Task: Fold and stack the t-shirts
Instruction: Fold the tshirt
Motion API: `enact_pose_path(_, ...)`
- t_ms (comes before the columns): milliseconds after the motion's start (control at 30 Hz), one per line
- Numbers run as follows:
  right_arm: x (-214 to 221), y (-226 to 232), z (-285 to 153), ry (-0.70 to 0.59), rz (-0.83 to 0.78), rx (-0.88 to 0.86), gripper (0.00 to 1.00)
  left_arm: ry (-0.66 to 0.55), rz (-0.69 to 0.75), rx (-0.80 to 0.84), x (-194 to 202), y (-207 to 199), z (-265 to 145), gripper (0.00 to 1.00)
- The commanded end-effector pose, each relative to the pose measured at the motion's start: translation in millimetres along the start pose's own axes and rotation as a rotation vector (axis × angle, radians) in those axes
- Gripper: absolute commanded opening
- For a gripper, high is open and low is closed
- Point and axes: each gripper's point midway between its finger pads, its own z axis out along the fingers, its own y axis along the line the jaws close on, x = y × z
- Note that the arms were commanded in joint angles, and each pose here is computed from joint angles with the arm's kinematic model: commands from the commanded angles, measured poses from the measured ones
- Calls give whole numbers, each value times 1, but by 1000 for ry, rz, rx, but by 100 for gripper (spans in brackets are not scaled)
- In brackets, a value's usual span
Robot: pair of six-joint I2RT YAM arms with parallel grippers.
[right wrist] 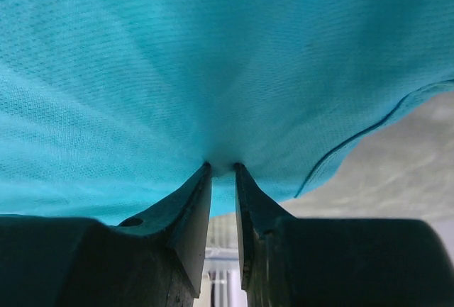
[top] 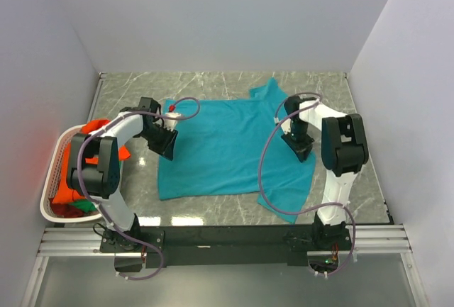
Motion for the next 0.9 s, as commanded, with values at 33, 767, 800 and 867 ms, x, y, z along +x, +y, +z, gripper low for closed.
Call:
enact_pose_path(33, 40, -3, 12, 77, -3, 84, 27, 10, -34, 7, 10, -9, 13, 36)
enact_pose_path(767, -96, -93, -172, -575, 218, -62, 65, -373, 96, 124, -147, -2, -54, 56)
enact_pose_path(800, -106, -105, -174, -606, 232, -52, 64, -388, 87, 125, -158, 3, -52, 56)
enact_pose_path(867, -129, -133, -175, -667, 267, -35, 63, -423, 60, 119, -186, 17, -44, 57)
